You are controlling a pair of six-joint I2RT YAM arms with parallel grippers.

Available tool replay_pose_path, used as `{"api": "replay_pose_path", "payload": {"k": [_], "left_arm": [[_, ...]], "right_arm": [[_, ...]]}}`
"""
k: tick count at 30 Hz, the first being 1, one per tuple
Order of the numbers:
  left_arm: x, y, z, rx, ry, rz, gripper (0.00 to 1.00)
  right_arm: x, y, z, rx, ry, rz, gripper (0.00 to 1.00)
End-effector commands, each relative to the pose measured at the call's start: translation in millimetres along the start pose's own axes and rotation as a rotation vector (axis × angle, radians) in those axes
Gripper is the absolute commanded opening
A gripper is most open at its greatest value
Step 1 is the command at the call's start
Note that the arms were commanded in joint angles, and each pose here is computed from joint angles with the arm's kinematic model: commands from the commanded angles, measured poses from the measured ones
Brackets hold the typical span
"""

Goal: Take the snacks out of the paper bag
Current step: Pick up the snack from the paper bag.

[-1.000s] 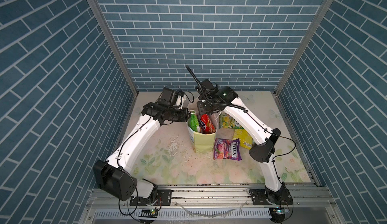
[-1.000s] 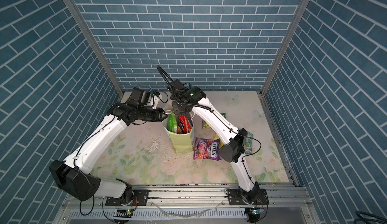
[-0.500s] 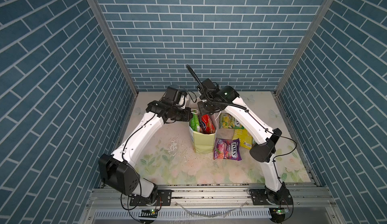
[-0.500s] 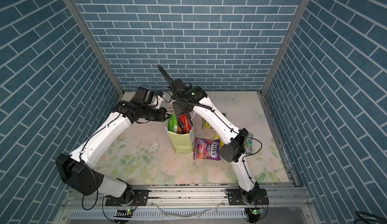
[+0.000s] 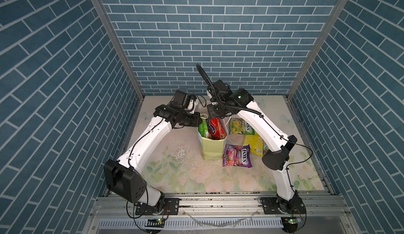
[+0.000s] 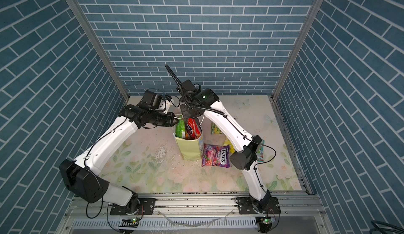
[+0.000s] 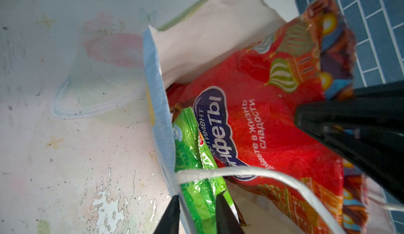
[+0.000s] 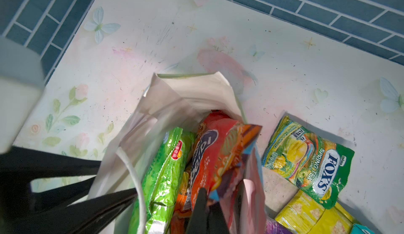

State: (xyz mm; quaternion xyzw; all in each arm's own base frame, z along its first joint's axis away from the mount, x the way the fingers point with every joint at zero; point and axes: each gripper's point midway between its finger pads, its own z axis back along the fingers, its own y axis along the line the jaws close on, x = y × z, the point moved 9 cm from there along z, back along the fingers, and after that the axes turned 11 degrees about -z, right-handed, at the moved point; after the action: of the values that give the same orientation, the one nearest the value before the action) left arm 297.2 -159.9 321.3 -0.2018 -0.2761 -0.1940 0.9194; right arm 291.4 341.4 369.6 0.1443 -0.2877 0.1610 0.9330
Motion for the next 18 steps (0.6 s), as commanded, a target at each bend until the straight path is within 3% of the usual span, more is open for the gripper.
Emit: {"api": "replay_pose_path", "payload": {"k": [1, 18], "left_arm": [[0, -2, -1, -0.003, 0.019, -0.009, 0.3], [1, -3, 0, -0.002, 0.022, -0.012, 0.3]], "right_arm": [[23, 1, 62, 0.101, -0.197, 0.004, 0.0], [36, 4, 120, 0.245, -0.365, -0.009, 0.0]]}}
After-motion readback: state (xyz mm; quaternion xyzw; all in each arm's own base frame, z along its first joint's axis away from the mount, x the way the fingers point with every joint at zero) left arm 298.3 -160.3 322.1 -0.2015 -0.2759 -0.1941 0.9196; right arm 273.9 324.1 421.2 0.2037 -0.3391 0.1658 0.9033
